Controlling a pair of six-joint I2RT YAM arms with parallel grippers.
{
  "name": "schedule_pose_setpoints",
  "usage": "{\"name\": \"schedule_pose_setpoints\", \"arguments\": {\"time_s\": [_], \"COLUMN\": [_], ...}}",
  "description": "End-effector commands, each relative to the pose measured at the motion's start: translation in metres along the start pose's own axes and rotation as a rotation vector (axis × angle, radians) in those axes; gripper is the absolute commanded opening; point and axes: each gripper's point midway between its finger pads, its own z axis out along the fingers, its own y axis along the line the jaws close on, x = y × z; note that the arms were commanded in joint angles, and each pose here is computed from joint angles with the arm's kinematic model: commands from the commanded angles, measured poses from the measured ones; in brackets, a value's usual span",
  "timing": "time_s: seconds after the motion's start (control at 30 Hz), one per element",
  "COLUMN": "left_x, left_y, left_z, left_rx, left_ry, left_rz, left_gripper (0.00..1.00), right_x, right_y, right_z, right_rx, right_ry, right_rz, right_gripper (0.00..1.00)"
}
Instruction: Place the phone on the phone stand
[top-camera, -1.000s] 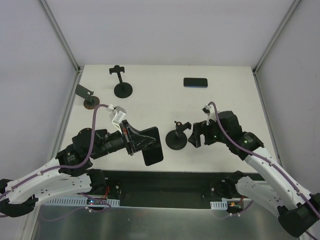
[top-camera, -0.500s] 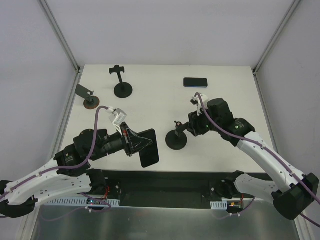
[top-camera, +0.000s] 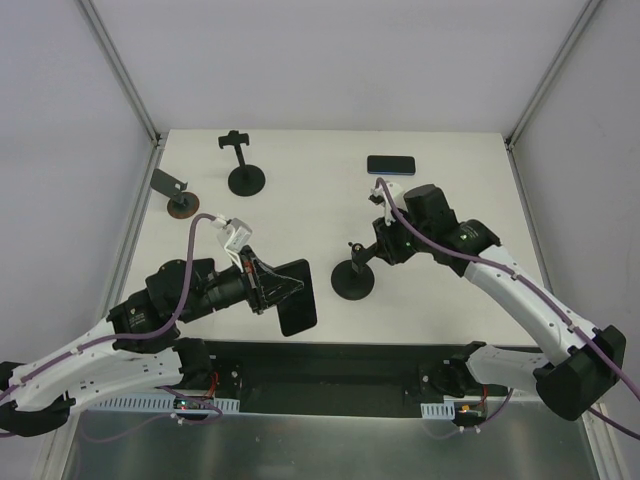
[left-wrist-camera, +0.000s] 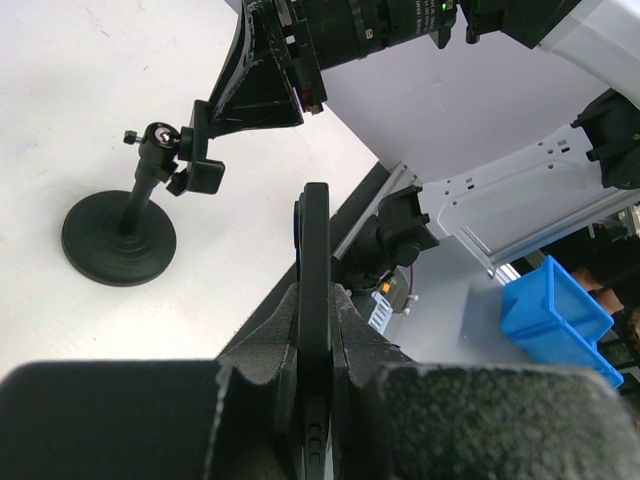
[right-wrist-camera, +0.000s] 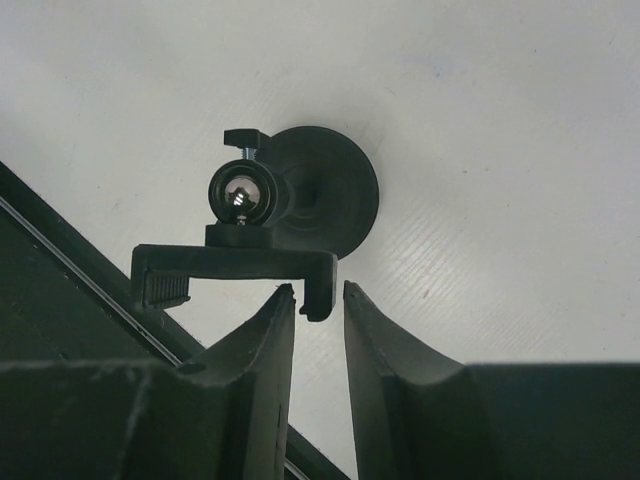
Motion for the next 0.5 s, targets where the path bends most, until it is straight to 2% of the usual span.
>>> {"name": "schedule_pose_setpoints", "arguments": {"time_s": [0.0, 0.3, 0.33, 0.37, 0.47], "left_x": [-0.021, -0.027, -0.027, -0.027, -0.027], "left_y": [-0.016, -0.023, -0.023, -0.023, -0.023], "left_z": [0.002, 0.009, 0.009, 0.010, 0.012], "left_rx": [0.052, 0.062, 0.061, 0.058, 0.056], "left_ry": [-0.063, -0.050, -0.049, -0.050, -0.045], "left_rz": [0.002, 0.012, 0.012, 0.010, 0.010], "left_gripper": [0.00, 0.00, 0.00, 0.00, 0.00], "right_x": [-0.016, -0.011, -0.011, -0.012, -0.013], "right_y": [0.007, 0.012, 0.012, 0.013, 0.014], "right_z": [-0.007, 0.006, 0.008, 0.009, 0.012], "right_rx": [-0.026, -0.051, -0.052, -0.057, -0.052], "right_ry": [-0.027, 0.008, 0.006, -0.003, -0.016], "right_rz": [-0.031, -0.021, -0.019, -0.021, -0.017], "right_gripper": [0.28, 0.25, 0.23, 0.15, 0.02]}}
